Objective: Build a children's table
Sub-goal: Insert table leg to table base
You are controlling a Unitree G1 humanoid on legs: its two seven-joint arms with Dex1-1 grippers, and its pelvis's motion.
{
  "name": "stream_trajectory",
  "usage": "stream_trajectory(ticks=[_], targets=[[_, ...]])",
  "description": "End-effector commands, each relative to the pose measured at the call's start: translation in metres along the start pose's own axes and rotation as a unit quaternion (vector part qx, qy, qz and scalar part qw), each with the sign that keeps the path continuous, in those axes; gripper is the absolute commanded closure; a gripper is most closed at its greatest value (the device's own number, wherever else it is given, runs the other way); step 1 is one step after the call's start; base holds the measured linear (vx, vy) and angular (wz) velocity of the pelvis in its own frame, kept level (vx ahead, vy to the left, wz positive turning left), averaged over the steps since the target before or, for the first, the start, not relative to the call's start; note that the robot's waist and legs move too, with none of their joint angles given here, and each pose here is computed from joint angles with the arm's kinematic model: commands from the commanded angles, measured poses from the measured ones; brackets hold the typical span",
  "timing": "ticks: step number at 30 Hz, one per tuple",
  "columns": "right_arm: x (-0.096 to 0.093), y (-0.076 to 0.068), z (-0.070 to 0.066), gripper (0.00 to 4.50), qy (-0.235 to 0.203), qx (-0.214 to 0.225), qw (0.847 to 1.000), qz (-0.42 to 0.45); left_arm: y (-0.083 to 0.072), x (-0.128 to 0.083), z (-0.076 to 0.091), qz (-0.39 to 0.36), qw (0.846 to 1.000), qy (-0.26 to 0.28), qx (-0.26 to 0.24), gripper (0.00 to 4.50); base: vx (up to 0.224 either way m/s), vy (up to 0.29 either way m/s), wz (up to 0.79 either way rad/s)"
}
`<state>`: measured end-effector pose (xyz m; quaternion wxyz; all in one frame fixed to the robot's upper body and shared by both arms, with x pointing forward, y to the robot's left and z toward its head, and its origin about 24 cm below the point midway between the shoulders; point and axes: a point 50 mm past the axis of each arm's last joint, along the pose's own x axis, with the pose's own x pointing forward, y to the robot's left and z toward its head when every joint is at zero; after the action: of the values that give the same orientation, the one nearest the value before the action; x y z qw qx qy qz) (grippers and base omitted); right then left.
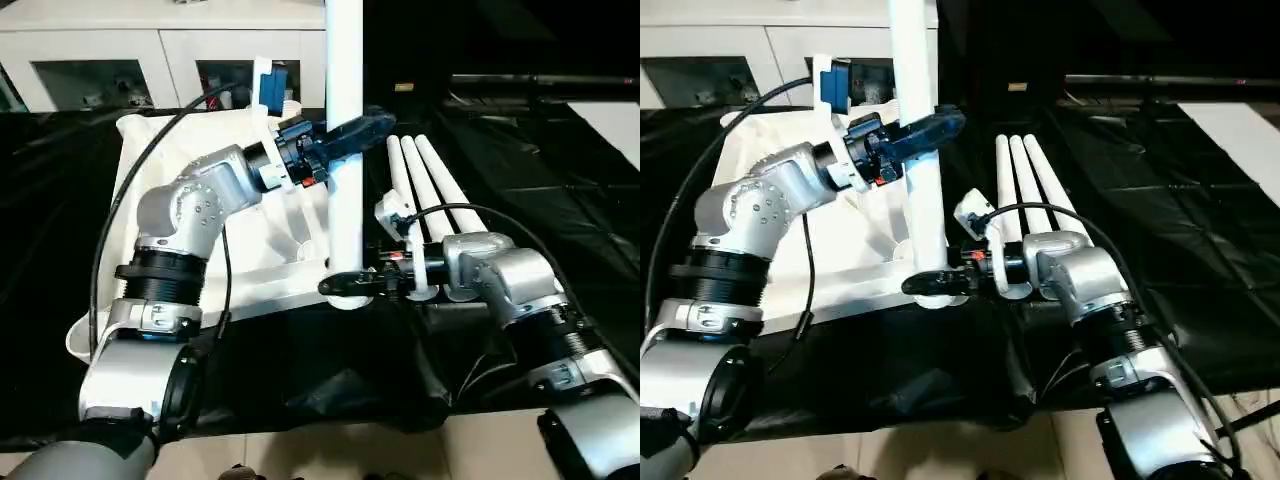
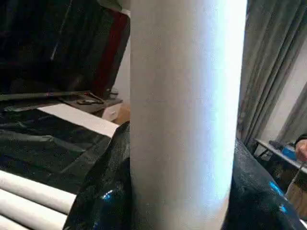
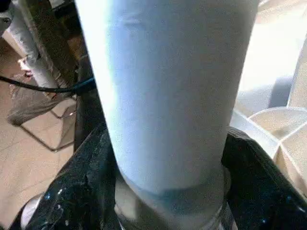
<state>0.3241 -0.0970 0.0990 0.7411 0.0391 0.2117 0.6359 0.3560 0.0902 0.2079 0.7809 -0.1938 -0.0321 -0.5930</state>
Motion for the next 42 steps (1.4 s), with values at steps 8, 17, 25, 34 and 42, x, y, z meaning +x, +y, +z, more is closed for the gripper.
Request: stream_trajectory(ticks=[8,17,25,34,42], targets=[[0.002,-0.005,0.035,1.11,-0.107,-0.054,0.988,-0.092,0.022,-0.003,0.014,0.18,0.977,0.014,0.111,2.73,0.0,0.0,0.0],[0.017,-0.017,0.035,0.66,-0.129,-0.013,0.973,-0.19,0.021,-0.002,0.011,0.198,0.97,0.028,0.135,2.73,0.0,0.0,0.0],[0.026,-0.016,0.032,0.66,-0.109,0.006,0.977,-0.184,0.018,0.003,0.013,0.188,0.972,0.018,0.137,2.73,0.0,0.0,0.0],[0.027,-0.016,0.032,0.66,-0.092,0.013,0.982,-0.164,0.011,0.005,0.009,0.151,0.978,0.028,0.138,2.73,0.0,0.0,0.0],[0.028,-0.015,0.038,0.66,-0.093,0.003,0.985,-0.146,0.009,0.006,0.004,0.135,0.981,0.038,0.137,2.73,0.0,0.0,0.0]])
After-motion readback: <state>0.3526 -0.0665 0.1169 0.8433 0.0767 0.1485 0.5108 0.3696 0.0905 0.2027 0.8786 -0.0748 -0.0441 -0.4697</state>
